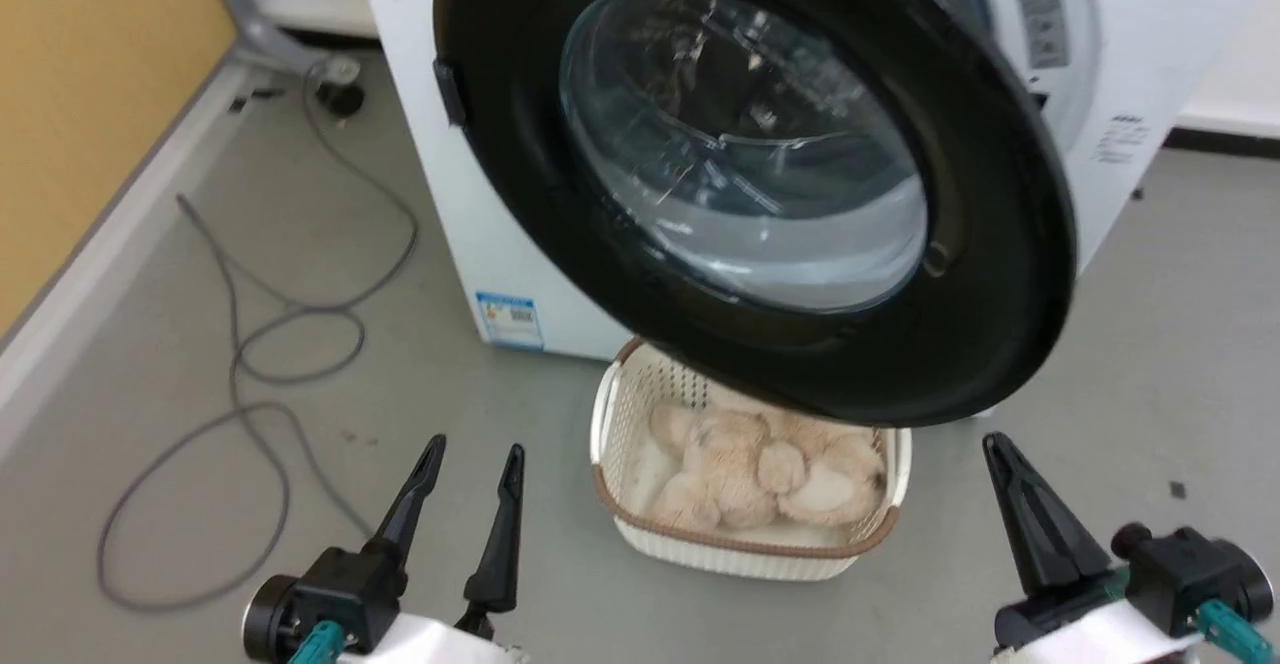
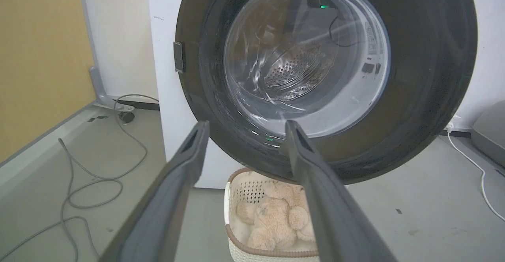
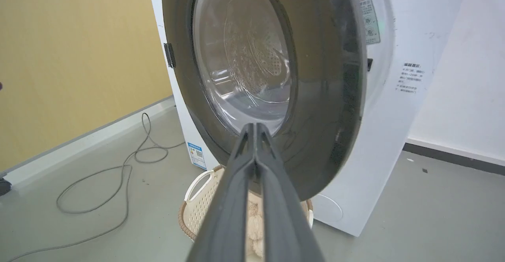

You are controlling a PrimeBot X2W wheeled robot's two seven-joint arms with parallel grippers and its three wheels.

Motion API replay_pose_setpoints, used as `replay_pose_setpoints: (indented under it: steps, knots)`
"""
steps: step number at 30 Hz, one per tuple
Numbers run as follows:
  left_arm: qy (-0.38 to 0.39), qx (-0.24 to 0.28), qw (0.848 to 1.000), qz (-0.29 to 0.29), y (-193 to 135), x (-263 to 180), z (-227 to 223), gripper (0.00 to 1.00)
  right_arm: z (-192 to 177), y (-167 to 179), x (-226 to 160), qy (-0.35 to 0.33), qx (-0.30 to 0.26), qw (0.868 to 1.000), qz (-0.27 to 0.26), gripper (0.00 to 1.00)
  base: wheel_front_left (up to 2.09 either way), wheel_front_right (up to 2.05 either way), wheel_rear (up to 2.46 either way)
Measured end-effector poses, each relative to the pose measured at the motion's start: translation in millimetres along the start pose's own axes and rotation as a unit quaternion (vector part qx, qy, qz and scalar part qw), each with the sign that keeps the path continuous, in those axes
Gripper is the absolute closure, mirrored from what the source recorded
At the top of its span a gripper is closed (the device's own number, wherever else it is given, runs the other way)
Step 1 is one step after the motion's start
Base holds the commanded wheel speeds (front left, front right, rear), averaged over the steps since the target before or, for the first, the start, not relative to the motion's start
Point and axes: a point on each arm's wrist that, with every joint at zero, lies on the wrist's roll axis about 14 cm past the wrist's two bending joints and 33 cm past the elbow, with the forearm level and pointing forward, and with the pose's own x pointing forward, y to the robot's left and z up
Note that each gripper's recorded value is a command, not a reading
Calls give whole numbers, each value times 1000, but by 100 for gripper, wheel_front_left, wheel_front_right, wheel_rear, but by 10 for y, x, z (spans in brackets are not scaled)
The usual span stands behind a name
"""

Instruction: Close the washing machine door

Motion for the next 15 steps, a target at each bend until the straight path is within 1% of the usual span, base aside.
replay_pose_setpoints:
  steps: [4, 7, 9, 10, 15]
  knots:
    - [4, 0, 1000, 7, 36, 53, -44, 0, -46, 62, 203, 5, -6, 999, 33, 100, 0, 0, 0]
    - [11, -1, 1000, 13, 74, 93, -102, 0, -76, 19, 423, 9, -1, 999, 46, 100, 0, 0, 0]
    - [19, -1, 1000, 19, 105, 111, -156, 0, -158, -18, 564, 25, 0, 998, 53, 100, 0, 0, 0]
    - [29, 0, 999, 25, 147, 128, -232, 0, -274, -110, 760, 46, 10, 998, 53, 100, 0, 0, 0]
    - [37, 2, 999, 36, 211, 168, -297, 0, -340, -357, 1073, 60, 12, 997, 38, 100, 0, 0, 0]
